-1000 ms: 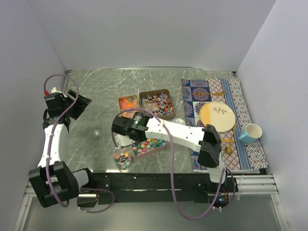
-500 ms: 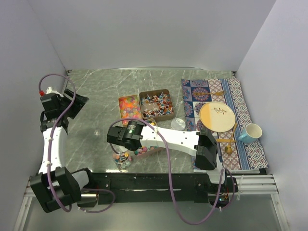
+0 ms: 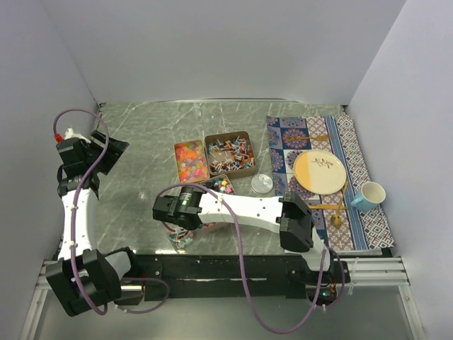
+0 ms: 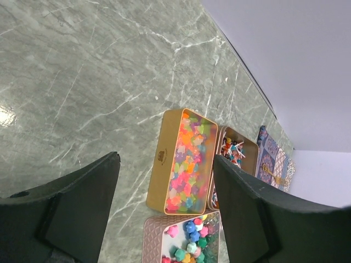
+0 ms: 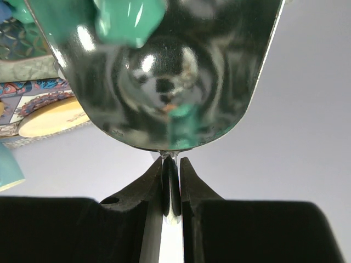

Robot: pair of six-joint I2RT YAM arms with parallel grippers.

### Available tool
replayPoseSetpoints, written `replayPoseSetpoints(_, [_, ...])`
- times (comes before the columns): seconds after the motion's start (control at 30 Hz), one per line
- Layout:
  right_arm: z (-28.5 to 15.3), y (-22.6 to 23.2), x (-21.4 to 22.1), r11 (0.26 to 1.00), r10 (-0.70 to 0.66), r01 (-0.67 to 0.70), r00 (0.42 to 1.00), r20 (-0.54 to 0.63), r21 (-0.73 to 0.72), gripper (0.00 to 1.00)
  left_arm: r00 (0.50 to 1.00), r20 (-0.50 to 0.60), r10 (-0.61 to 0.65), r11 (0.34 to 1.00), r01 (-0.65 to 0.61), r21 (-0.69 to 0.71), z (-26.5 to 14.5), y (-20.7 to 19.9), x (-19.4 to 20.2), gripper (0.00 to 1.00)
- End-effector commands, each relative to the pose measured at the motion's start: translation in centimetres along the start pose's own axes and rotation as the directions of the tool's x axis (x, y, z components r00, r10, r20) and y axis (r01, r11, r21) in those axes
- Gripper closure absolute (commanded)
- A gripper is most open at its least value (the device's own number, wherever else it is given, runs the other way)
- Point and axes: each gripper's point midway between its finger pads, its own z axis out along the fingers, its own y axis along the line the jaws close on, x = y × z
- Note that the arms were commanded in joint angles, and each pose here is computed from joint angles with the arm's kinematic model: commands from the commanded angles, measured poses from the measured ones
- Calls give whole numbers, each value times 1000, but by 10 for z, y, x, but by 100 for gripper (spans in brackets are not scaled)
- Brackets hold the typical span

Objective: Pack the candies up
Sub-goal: Place the fake candies in the packing bottle, then adjust the spatula.

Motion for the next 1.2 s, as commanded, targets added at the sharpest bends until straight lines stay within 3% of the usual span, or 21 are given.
replayPoseSetpoints(0.0, [-13,-1,7,977,-214,213,976,-46,-20,100,998,55,20,998,-22,51,-8,-14,-13,25])
replayPoseSetpoints(0.33, [-20,-8,13,977,-211,212,975,-66,11,100,998,53,31,998,-34,59,-11,-15,-12,25])
replayPoseSetpoints(0.43, [-25,-17,22,990,-140,140,990,-23,23,100,998,19,52,991,-53,119,-10,-23,-5,24])
replayPoseSetpoints(0.57, [-23,-23,44,997,73,-72,994,85,-11,100,992,-67,108,962,-87,259,-12,-40,13,26])
replayPoseSetpoints(0.7, [-9,-12,59,941,328,-298,921,212,-160,100,971,-207,116,923,-28,383,-19,-52,41,27])
replayPoseSetpoints(0.83, [12,-4,76,806,574,-488,781,246,-334,100,934,-329,140,827,72,557,-33,-79,64,30])
replayPoseSetpoints(0.93, [19,-11,72,755,642,-525,713,281,-394,100,898,-345,273,773,9,634,-39,-99,82,28])
replayPoseSetpoints(1.0, [24,-23,74,738,669,-556,679,304,-383,100,875,-380,300,787,-1,617,-36,-105,94,28])
replayPoseSetpoints(1.17, [40,-35,65,753,654,-548,688,315,-365,100,860,-427,280,800,37,599,-19,-107,100,28])
